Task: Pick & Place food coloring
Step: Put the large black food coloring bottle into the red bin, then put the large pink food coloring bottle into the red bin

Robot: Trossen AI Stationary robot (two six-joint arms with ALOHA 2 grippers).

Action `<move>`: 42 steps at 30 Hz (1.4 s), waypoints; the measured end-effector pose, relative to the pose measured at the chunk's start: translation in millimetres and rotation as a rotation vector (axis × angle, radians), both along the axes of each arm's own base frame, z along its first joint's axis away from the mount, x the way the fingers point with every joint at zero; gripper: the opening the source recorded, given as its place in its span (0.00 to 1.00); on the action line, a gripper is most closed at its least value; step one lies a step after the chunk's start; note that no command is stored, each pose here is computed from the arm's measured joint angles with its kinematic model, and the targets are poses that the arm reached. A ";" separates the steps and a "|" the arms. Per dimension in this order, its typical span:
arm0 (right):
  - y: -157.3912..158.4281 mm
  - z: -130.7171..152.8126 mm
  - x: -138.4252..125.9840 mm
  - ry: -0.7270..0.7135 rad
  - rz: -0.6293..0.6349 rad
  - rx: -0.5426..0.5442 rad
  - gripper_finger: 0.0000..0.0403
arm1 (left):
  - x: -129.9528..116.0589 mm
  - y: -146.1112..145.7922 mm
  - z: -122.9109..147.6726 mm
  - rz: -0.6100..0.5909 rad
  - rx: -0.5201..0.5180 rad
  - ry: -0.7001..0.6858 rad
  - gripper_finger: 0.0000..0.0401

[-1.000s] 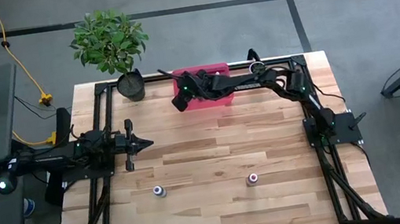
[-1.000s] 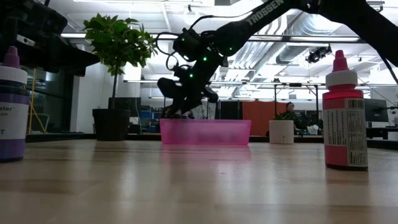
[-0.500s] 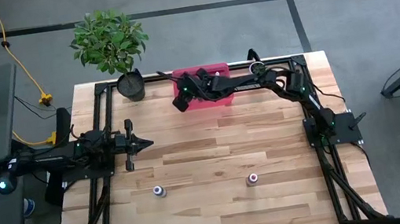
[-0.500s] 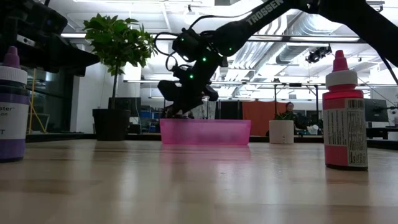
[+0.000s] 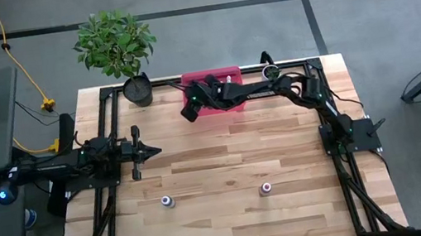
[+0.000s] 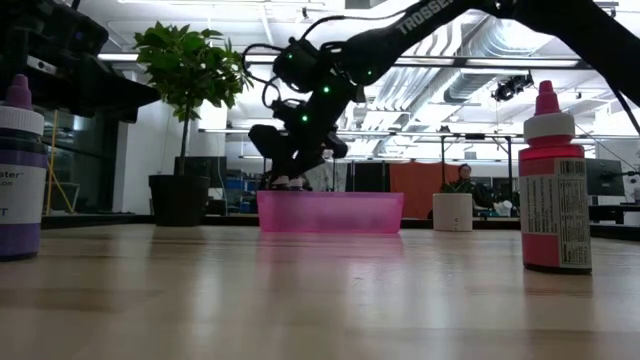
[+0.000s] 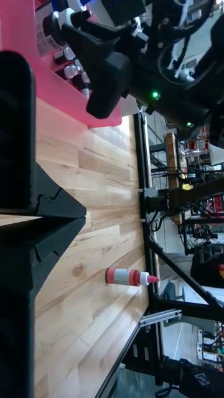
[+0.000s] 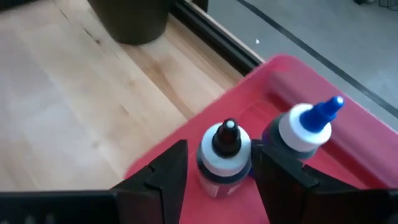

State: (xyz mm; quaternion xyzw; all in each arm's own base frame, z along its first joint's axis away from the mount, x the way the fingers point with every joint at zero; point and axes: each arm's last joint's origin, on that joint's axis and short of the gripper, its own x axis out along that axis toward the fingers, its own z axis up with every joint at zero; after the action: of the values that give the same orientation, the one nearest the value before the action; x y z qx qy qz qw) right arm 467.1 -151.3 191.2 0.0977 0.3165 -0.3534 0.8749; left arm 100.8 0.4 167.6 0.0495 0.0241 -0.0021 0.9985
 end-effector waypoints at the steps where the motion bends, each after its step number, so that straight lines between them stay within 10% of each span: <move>1: 0.7 1.9 0.5 -0.005 0.001 -0.003 0.41 | 0.0 0.0 0.0 0.000 0.000 0.000 0.00; 28: 27.7 131.8 -7.4 0.237 0.119 -0.118 0.42 | 0.0 0.0 0.0 0.000 0.000 0.000 0.00; 42: 92.1 183.5 -66.8 0.315 0.267 -0.040 0.42 | 0.0 0.0 0.0 0.000 0.000 0.000 0.00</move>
State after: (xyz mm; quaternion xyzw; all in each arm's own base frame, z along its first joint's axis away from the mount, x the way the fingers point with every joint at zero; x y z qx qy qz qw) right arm 400.3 -59.3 374.7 -0.0190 0.4523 -0.2513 0.8555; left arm 100.8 0.4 167.6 0.0495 0.0241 -0.0021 0.9985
